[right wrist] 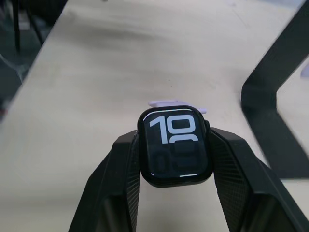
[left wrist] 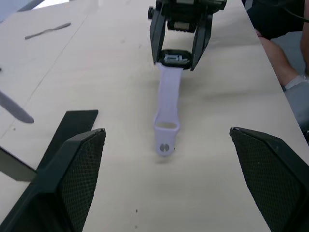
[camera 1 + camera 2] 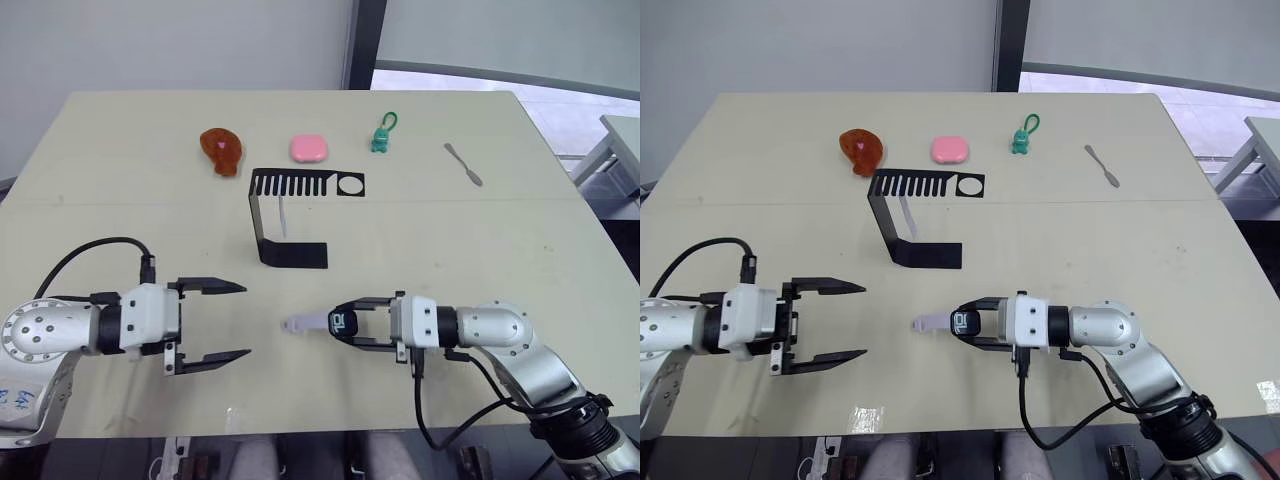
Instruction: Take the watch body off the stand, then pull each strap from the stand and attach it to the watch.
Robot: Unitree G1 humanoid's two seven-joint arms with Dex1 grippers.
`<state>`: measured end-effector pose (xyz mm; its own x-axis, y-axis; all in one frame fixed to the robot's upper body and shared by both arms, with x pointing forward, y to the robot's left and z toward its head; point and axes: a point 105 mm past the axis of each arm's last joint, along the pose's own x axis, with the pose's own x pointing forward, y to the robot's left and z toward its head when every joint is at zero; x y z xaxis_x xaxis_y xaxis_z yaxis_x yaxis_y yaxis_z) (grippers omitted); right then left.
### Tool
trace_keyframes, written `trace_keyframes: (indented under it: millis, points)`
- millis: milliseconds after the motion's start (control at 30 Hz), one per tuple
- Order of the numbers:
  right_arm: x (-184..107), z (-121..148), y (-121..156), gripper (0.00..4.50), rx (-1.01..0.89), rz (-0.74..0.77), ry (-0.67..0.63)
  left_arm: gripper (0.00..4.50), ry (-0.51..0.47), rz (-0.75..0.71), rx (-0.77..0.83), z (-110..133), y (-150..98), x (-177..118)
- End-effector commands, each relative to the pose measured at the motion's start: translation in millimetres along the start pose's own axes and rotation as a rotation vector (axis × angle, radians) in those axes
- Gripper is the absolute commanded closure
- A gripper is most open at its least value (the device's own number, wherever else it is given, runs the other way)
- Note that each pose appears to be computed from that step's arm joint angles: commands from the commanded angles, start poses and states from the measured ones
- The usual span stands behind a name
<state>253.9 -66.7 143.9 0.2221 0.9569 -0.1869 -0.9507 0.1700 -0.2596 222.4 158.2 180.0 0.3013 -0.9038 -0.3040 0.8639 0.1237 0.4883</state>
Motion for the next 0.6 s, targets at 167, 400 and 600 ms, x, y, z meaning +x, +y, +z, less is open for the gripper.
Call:
trace_keyframes:
  millis: [167, 400, 600]
  points:
    - [8.9, 13.1, -8.4, 2.90, 0.409, -0.034, 0.010, 0.06, 0.033, 0.042, 0.071, 15.5, 1.9, 29.2]
    - [14.7, 19.2, 2.7, 2.90, 0.609, 0.035, 0.011, 0.06, 0.085, 0.107, 0.032, 5.0, 5.0, 48.9]
    - [17.2, 24.7, 3.9, 2.90, 0.693, 0.042, 0.005, 0.06, 0.080, 0.125, 0.023, 0.8, 4.2, 57.2]
